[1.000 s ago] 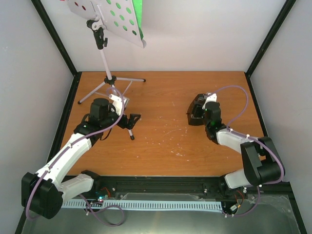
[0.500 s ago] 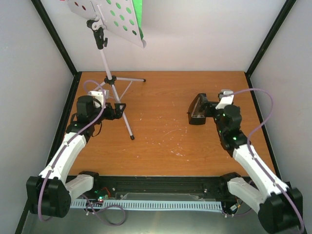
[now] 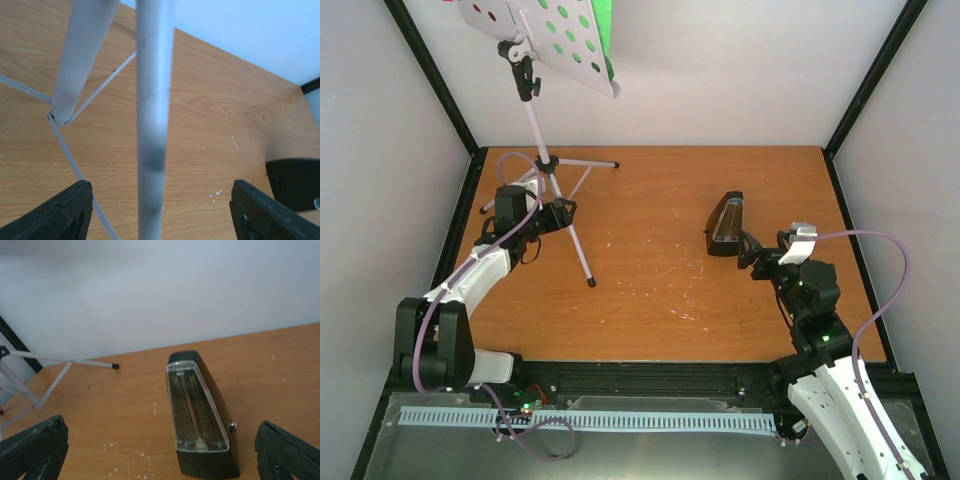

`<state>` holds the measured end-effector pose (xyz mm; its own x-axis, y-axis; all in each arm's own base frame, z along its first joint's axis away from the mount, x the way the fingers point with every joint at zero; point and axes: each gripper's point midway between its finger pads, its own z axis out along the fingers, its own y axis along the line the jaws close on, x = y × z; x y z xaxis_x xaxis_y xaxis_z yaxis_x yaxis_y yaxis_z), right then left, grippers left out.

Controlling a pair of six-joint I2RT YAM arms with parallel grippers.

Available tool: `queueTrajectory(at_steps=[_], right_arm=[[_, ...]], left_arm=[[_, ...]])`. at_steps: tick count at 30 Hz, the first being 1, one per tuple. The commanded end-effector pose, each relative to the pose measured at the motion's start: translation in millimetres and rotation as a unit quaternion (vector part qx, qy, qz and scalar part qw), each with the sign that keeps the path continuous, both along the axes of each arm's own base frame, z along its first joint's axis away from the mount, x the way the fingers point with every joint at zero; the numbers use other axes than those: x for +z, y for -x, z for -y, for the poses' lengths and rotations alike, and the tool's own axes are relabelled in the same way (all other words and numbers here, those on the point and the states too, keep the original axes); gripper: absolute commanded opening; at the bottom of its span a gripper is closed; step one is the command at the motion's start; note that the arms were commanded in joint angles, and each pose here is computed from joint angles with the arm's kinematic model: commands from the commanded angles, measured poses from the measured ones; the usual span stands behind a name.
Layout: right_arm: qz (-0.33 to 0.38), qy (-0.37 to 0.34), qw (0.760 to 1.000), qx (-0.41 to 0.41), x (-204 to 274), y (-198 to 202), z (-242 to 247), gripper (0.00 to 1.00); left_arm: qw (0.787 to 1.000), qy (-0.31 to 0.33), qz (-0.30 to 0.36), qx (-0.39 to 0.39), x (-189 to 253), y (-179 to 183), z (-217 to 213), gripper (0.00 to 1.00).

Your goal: Pack up the instrument practice props

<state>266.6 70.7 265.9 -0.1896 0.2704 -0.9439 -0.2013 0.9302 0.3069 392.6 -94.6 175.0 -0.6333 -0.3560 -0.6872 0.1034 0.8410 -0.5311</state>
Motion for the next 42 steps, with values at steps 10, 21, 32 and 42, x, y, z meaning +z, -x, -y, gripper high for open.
queueTrajectory(at_steps=[10, 21, 32, 42], right_arm=[[-0.047, -0.013, 0.999, 0.024, -31, 14, -6, 1.00], [-0.050, -0.002, 0.998, 0.033, -19, 21, -6, 1.00], [-0.049, -0.031, 0.989, 0.139, -10, 29, -43, 1.00], [-0.031, -0.098, 0.944, 0.315, 25, 44, -98, 1.00]], left_arm=[[0.999, -0.028, 0.030, -0.008, 0, -33, -1, 0.38], [0.997, -0.028, 0.038, -0.058, 0, 5, 9, 0.00], [0.976, 0.009, 0.033, -0.214, 9, 83, 70, 0.00], [0.942, 0.044, -0.009, -0.332, 4, 129, 101, 0.00]])
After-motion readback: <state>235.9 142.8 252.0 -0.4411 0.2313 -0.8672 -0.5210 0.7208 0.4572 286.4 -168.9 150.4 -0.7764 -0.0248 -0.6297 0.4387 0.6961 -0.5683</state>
